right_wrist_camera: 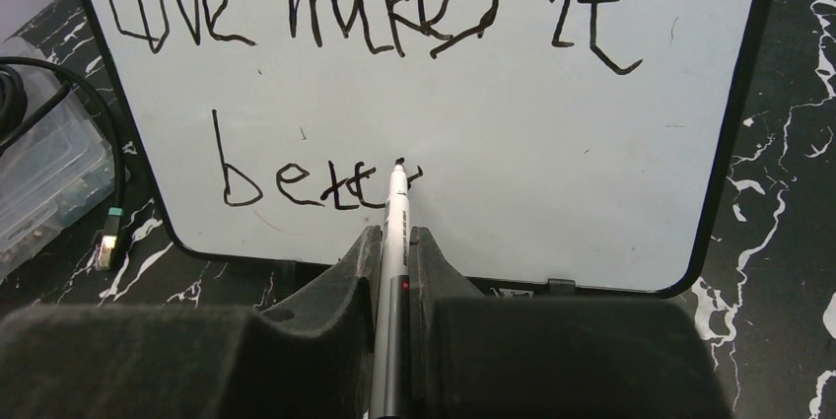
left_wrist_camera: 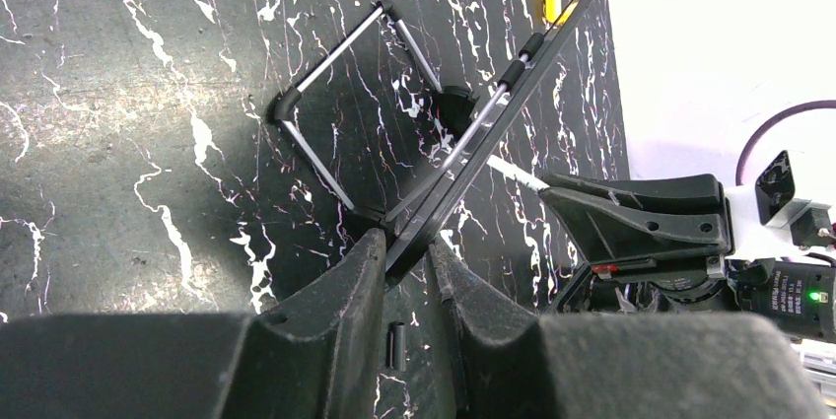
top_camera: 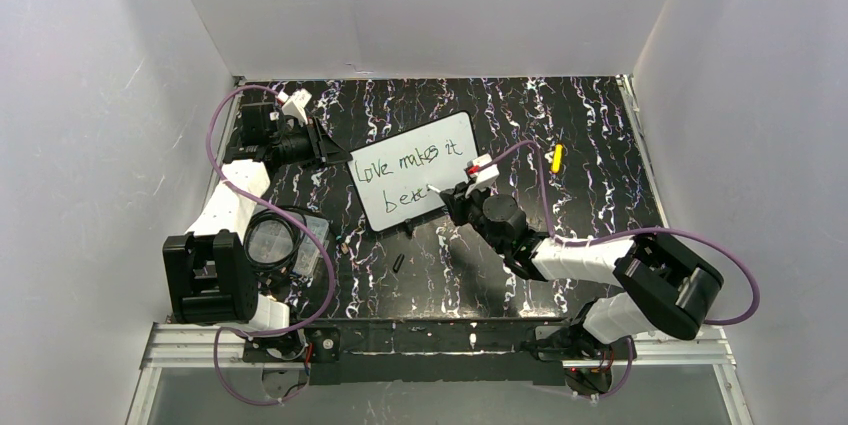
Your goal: Write a sentence on the whiteboard
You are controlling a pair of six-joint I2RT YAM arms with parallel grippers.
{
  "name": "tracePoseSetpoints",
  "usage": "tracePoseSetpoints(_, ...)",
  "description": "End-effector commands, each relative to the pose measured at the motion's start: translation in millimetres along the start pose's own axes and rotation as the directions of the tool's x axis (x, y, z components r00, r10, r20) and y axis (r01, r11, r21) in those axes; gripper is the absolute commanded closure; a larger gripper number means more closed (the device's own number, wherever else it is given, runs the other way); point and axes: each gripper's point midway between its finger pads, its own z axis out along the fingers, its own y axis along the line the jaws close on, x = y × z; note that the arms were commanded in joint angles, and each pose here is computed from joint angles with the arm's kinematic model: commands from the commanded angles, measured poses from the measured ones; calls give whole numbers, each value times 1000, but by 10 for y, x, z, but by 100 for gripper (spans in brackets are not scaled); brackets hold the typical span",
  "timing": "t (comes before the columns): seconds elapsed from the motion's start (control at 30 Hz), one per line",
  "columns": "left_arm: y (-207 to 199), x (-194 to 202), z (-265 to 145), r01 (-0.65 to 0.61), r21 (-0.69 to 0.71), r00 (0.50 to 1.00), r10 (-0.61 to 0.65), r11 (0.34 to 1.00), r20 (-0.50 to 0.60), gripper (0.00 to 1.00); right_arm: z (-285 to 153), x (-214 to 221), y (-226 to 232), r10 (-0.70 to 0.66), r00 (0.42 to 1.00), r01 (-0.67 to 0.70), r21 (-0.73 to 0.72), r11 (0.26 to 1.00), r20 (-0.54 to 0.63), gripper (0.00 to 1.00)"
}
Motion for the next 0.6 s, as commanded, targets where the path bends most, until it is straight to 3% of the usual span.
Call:
tracePoseSetpoints(0.0, -161, -27, -43, -20, 38, 1000, 20, 999, 0, 81, 24, -47, 39, 29, 999, -28, -19, 999, 19, 99)
tracePoseSetpoints(0.57, -162, -24, -43, -20, 38, 1000, 20, 999, 0, 81, -99, 191, -85, 68, 997, -67, 28, 997, -35, 99)
